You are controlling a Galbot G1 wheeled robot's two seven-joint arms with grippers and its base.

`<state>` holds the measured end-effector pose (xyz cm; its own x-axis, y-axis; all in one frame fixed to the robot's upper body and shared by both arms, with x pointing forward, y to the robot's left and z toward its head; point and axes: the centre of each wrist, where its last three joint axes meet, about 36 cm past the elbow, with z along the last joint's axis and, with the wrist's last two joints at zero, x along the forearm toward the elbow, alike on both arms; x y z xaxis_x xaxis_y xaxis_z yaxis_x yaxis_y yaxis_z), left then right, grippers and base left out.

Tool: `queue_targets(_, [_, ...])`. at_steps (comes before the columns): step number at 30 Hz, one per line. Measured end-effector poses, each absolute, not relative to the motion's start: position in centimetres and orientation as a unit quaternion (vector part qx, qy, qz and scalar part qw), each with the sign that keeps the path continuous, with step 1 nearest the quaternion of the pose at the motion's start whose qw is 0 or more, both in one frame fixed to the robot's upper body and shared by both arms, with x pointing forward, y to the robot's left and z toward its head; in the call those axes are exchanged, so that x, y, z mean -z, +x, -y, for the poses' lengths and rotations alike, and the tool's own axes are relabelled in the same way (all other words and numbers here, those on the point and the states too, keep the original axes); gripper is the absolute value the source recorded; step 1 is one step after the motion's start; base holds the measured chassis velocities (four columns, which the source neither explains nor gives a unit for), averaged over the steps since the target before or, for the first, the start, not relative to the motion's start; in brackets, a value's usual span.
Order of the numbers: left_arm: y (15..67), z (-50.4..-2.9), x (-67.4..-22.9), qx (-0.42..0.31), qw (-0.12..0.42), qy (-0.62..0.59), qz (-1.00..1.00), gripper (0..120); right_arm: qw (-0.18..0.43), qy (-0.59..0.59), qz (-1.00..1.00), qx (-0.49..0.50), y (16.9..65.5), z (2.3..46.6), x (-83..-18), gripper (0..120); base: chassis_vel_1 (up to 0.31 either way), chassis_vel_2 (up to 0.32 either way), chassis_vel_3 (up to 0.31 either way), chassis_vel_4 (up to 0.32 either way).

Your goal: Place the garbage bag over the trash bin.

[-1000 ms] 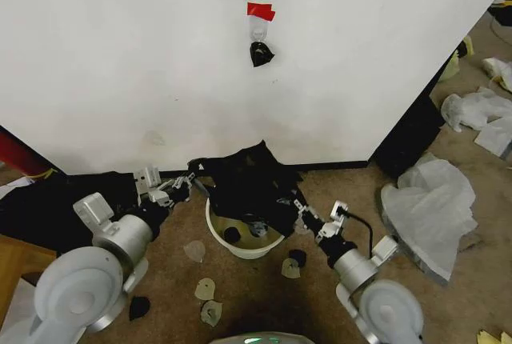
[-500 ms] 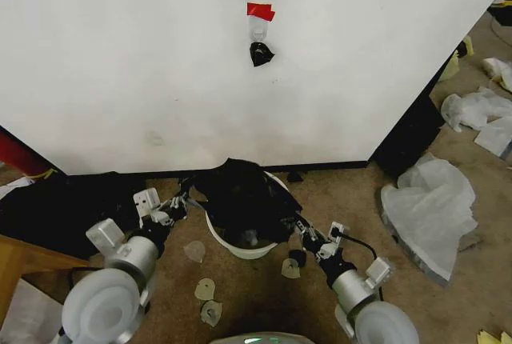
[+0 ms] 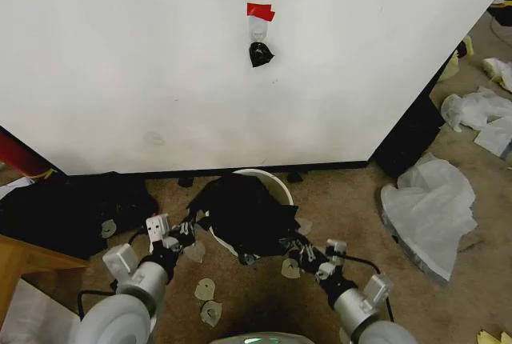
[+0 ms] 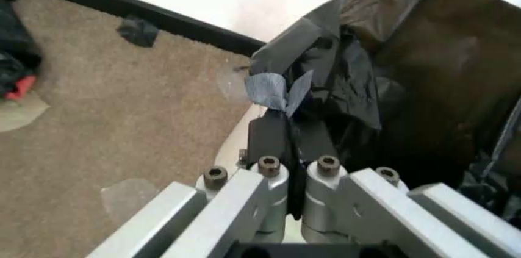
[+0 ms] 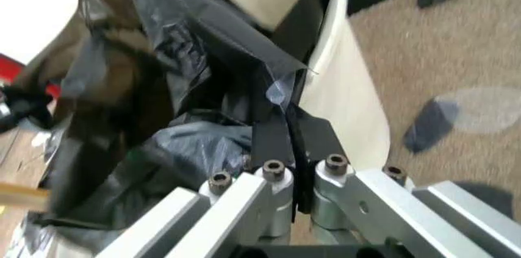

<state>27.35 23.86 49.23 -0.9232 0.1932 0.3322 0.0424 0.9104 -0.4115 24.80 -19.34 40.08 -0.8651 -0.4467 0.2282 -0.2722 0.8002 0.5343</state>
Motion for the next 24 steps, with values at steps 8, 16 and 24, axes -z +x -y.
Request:
queue_targets(8, [26.5,-24.0,-49.1,-0.192,0.202,-0.064,0.958,0,0.185,0.188,0.935,0.239,24.5,19.4,-39.5,0,0.000,0.000,0.000,0.000])
queue_targets(16, [27.2,-23.9,-47.1,-0.187,0.235,-0.053,0.952,0,0.200,0.172,0.934,0.240,25.1,19.5,-38.2,0,0.000,0.000,0.000,0.000])
queue_targets(24, [26.9,-24.8,-45.6,-0.149,0.273,-0.053,0.949,0,0.211,0.174,0.935,0.226,25.3,18.5,-36.8,0,0.000,0.000,0.000,0.000])
